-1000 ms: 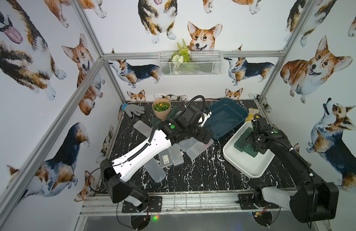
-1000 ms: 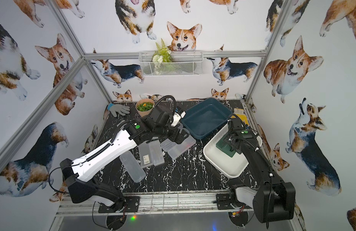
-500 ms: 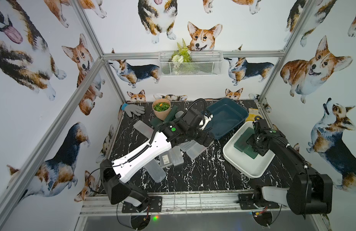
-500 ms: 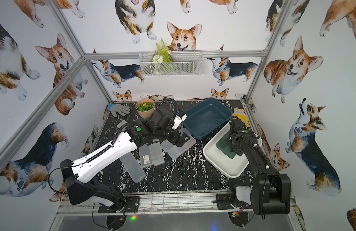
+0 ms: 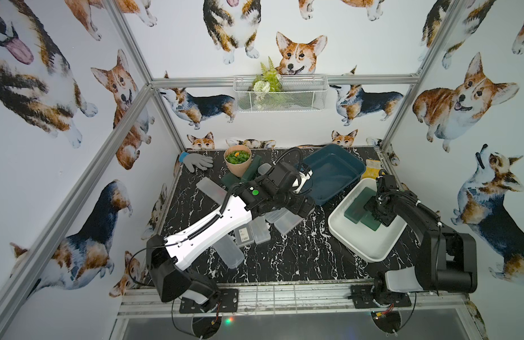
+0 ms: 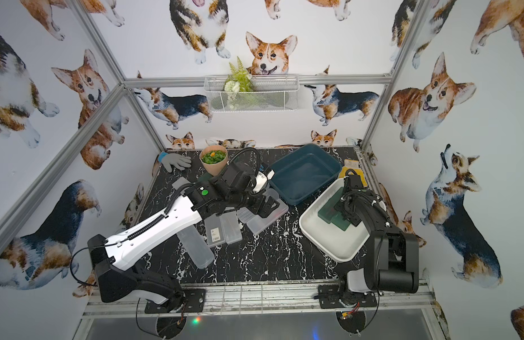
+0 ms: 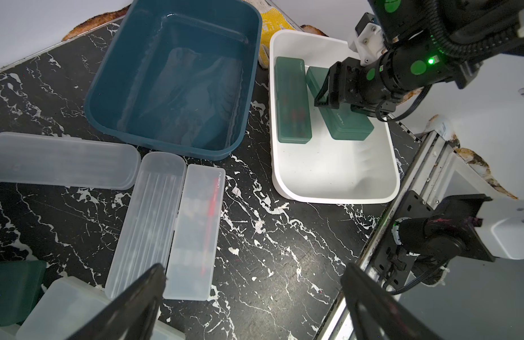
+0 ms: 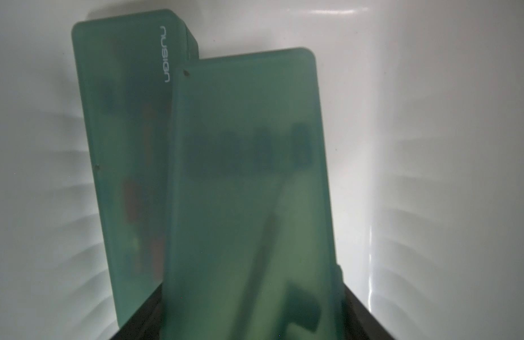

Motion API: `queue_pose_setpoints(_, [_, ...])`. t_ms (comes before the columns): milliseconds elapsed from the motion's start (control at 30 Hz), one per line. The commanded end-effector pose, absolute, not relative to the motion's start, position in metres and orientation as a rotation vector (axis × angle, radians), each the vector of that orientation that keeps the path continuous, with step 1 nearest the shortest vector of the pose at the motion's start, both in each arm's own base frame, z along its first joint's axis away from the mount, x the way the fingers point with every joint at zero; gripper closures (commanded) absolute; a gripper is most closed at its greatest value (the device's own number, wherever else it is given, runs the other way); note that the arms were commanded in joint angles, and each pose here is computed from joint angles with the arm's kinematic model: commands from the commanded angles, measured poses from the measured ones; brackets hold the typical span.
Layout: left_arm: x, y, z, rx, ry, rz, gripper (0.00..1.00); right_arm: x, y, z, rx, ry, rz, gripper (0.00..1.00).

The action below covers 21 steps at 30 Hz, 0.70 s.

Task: Place the pencil cases by color into the storage box
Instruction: Place the pencil case at the storage box.

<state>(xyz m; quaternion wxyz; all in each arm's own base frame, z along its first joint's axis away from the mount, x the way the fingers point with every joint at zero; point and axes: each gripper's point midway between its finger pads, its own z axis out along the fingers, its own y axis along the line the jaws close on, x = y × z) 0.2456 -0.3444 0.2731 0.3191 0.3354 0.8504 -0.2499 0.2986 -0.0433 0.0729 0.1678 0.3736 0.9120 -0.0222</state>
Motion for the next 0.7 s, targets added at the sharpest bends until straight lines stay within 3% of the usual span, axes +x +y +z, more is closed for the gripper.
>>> queue_pose_setpoints(0, [0.249, -0.347, 0.28, 0.871, 2.199, -0.663, 0.04, 0.315, -0.046, 0.073, 0.974, 2.605, -0.066, 0.44])
queue_pose_setpoints(667, [0.252, -0.346, 0.277, 0.874, 2.212, -0.627, 0.04, 0.32, -0.062, 0.046, 0.835, 2.693, -0.121, 0.39])
